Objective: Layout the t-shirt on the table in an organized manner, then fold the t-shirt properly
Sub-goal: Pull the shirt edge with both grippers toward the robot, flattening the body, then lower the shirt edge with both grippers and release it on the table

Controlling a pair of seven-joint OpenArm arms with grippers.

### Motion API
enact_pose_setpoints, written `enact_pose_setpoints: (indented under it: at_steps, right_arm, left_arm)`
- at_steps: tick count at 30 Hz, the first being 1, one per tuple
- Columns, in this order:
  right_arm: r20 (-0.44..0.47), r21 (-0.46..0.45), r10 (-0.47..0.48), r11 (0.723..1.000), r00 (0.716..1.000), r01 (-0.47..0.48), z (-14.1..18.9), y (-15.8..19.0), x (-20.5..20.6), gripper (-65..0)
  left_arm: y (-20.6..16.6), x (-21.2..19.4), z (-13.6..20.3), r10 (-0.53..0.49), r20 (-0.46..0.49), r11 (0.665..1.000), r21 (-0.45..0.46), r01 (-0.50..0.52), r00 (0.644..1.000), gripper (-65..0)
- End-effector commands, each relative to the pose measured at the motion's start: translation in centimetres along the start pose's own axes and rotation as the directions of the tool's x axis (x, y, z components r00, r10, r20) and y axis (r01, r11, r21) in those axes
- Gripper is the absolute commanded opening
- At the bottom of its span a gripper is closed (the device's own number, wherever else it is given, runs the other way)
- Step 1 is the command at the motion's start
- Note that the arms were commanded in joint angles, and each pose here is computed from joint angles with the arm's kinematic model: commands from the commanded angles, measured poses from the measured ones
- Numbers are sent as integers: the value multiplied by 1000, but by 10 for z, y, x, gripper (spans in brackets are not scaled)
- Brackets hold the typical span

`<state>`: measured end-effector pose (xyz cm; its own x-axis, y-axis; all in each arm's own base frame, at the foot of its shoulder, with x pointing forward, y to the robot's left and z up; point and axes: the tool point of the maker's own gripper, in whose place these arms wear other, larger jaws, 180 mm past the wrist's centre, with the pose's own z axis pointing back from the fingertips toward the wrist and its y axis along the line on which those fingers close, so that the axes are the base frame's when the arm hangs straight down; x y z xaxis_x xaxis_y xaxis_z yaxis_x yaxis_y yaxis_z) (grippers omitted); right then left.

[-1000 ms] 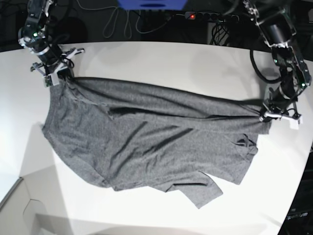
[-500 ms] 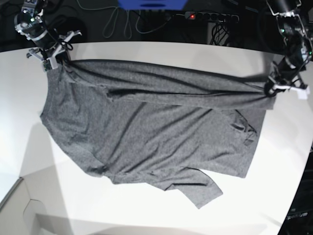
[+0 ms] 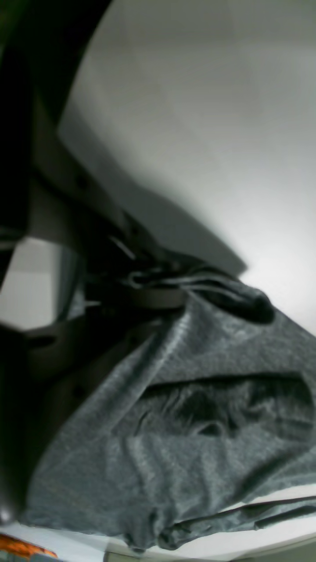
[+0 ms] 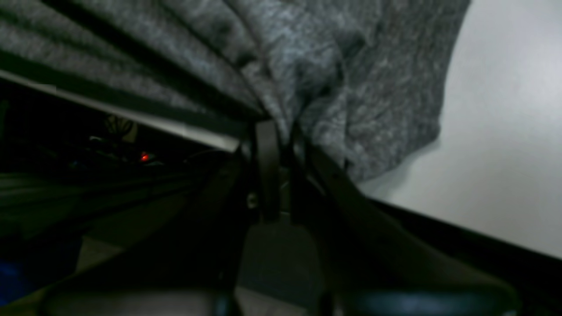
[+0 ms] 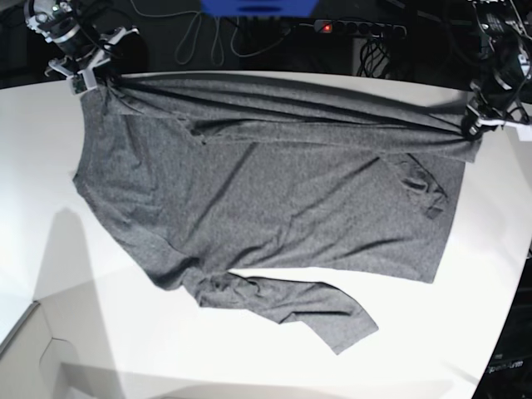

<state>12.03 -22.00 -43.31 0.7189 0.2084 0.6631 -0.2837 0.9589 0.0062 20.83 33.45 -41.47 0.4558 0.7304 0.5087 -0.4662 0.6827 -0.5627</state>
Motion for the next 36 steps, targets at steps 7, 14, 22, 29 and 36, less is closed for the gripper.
enact_pose_setpoints:
  at_steps: [7,14,22,29,36]
  right_arm:
    - [-54,22,26,999,998,-25,0,7,-11,-635]
    - [-79,66,42,997,996,-37,-6,21,-13,-598]
    - [-72,63,43,997,997,-39,-6,20,-11,-417]
    - [-57,60,44,997,997,-41,-5,19,-7,-399]
    - [-21,-24,32,999,999,-33,5,-4,7,-393]
  left_arm:
    - [9,15,11,32,47,999,12,-32,998,-646]
    - [5,6,9,32,-12,999,3,-32,999,-645]
    - [8,9,10,27,-11,1000,15,-26,1000,-645]
    - [17,24,21,50,46,998,28,-52,998,-645]
    - [18,24,22,46,36,998,36,-47,998,-467]
